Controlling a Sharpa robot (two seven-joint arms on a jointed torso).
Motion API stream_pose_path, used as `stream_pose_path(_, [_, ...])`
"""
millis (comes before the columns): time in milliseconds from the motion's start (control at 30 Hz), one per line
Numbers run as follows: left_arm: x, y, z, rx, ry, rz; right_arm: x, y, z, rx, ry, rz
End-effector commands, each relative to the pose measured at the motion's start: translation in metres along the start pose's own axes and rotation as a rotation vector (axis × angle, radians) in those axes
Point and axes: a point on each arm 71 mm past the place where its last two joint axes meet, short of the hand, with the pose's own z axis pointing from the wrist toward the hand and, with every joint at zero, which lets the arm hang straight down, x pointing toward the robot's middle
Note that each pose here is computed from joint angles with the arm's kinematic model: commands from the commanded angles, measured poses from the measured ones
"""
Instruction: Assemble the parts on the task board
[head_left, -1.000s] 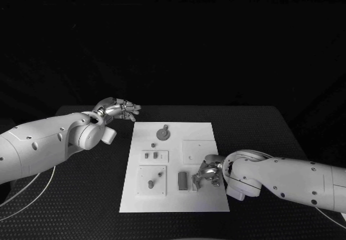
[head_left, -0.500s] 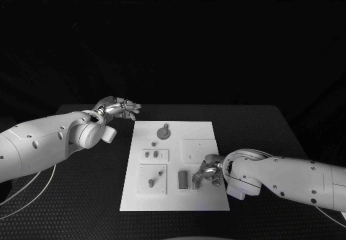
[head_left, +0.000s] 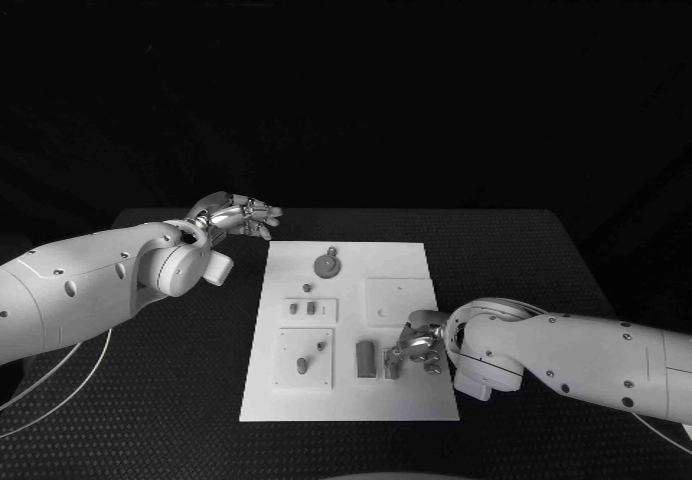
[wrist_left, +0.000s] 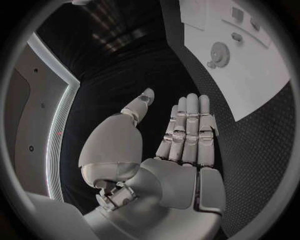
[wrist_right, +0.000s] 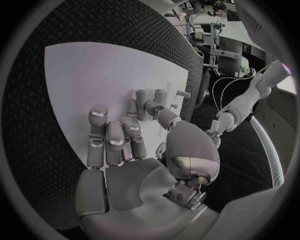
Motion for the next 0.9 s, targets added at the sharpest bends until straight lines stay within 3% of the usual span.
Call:
stream_pose_path(33, [0.0021, -0.0017, 0.0003, 0.010, 0.015, 0.000, 0.0117, 0.0081, 0.0005, -0.045, 0.053, -0.007])
stream_pose_path(900, [0.0021, -0.0015, 0.0008, 0.007, 0.015, 0.001, 0.0096, 0.0118, 0.0009, -0.084, 0.014, -0.006])
